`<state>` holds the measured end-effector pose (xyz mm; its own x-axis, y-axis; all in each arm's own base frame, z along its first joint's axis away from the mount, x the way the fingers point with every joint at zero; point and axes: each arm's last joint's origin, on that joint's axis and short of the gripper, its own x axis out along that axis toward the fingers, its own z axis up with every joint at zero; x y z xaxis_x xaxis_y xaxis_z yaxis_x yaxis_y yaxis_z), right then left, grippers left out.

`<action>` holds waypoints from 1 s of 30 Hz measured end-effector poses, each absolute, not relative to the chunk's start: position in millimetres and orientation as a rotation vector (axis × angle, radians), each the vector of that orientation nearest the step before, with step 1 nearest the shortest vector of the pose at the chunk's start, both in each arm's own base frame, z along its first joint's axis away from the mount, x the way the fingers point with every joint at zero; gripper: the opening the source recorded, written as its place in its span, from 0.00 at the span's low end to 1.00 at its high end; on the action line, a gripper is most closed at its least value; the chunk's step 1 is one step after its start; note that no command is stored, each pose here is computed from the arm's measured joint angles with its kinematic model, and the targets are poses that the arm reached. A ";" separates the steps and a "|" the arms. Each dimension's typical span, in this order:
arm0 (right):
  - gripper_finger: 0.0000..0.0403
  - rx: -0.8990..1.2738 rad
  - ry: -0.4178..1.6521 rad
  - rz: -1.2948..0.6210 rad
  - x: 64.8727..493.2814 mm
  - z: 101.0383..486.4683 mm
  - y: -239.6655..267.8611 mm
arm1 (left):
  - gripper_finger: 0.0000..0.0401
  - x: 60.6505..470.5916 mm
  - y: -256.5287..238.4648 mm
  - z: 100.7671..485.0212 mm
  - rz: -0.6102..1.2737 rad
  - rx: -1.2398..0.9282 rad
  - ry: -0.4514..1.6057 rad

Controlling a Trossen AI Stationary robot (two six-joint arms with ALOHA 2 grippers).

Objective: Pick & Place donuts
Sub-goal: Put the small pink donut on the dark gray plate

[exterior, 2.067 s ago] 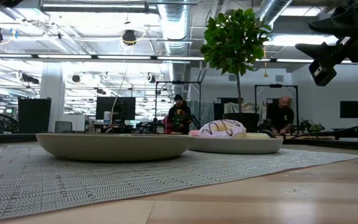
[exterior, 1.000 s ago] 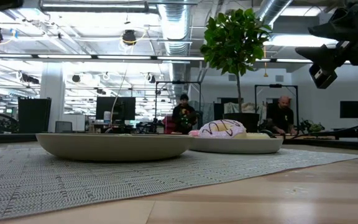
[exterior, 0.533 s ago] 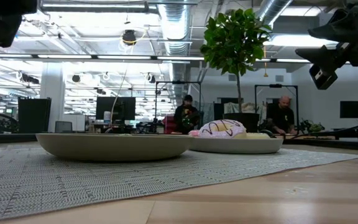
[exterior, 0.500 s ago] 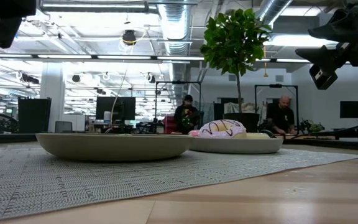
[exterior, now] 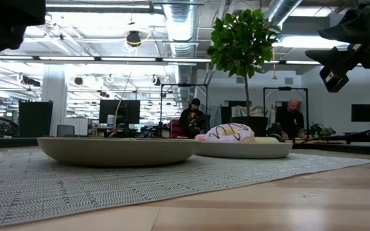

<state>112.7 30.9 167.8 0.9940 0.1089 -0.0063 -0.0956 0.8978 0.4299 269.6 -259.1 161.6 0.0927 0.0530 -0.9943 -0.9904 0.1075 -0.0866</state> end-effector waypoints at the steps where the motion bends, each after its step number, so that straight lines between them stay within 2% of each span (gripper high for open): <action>1: 0.40 0.443 0.031 0.106 112.6 167.8 30.9 | 0.92 270.1 -258.7 161.2 1.094 -1.129 1.143; 7: 0.40 0.444 0.031 0.108 112.6 167.8 31.0 | 0.92 275.3 -260.5 144.4 1.119 -1.123 1.200; 30: 0.40 0.446 0.023 0.109 112.6 168.7 31.0 | 0.92 278.9 -258.1 143.8 1.074 -1.082 1.218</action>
<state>112.6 31.0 168.7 0.9939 0.1107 0.0017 -0.1006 0.8965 0.4315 278.9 -258.1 143.8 0.0504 0.0366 -0.9981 -0.9857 0.1626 -0.0439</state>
